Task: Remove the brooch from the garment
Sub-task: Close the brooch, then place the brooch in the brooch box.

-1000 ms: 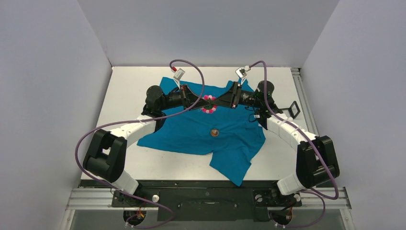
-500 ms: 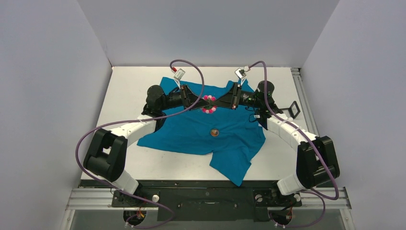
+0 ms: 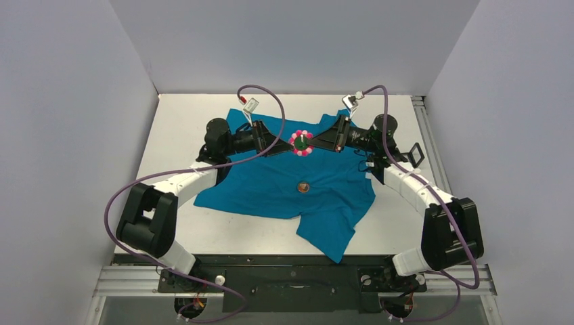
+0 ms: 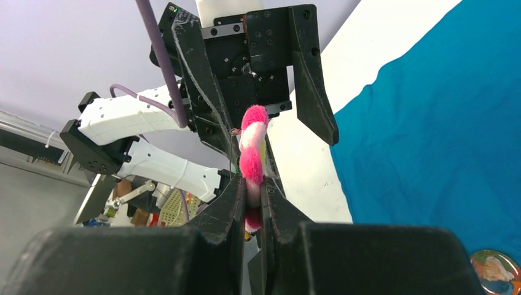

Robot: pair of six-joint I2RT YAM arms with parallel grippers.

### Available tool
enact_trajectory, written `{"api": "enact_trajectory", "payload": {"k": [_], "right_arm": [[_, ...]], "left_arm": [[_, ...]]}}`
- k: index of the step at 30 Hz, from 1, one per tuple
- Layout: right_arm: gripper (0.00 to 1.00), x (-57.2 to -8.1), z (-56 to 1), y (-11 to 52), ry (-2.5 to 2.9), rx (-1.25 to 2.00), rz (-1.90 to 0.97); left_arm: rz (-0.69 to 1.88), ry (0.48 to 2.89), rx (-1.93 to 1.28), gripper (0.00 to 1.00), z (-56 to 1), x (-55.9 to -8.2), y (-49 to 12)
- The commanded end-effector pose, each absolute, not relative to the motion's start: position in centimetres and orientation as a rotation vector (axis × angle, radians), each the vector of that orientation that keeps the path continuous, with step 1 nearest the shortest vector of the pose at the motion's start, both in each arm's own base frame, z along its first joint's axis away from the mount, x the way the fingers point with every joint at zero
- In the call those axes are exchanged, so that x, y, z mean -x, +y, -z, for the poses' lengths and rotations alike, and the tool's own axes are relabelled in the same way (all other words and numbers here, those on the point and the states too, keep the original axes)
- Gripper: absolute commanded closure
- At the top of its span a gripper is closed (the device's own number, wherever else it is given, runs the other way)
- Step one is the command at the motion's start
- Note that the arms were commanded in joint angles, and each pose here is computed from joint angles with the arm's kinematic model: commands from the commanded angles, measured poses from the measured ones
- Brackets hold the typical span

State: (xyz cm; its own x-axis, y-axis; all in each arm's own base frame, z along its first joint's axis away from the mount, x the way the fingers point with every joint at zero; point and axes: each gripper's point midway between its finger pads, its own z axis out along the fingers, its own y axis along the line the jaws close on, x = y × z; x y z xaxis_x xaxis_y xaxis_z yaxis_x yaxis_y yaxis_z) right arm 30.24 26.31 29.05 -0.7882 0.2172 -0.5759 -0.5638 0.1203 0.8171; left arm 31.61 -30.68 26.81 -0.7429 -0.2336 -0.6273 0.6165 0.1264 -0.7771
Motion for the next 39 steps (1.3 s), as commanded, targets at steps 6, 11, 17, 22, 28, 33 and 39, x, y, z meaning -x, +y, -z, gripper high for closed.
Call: {"api": "enact_trajectory", "payload": {"k": [6, 11, 17, 22, 28, 33, 39], "right_arm": [[1.00, -31.9, -28.7, 22.8, 1.820, 0.384, -1.461], [1.00, -33.4, -23.0, 14.6, 2.199, 0.385, -0.920], [1.00, -34.1, -21.0, 2.4, 2.394, 0.455, -0.257], [1.00, -34.7, -21.2, -5.4, 2.469, 0.492, 0.221], [1.00, -36.3, -19.3, -10.1, 2.510, 0.475, 0.557], [1.00, -38.3, -17.0, -11.6, 2.527, 0.473, 0.676], [1.00, -41.0, -15.2, -12.0, 2.524, 0.502, 0.702]], "left_arm": [[1.632, 1.709, -0.421, 0.32, -28.4, -31.4, -28.9], [1.443, 1.795, -0.452, 0.18, -26.7, -32.6, -27.9], [1.233, 1.873, -0.493, 0.04, -26.1, -34.4, -26.6], [1.015, 2.078, -0.376, 0.04, -23.5, -36.8, -24.6], [0.831, 2.178, -0.313, 0.04, -21.9, -38.5, -22.8], [0.787, 2.208, -0.287, 0.04, -21.3, -38.7, -22.3], [0.756, 2.225, -0.273, 0.04, -21.0, -39.0, -21.9]]}}
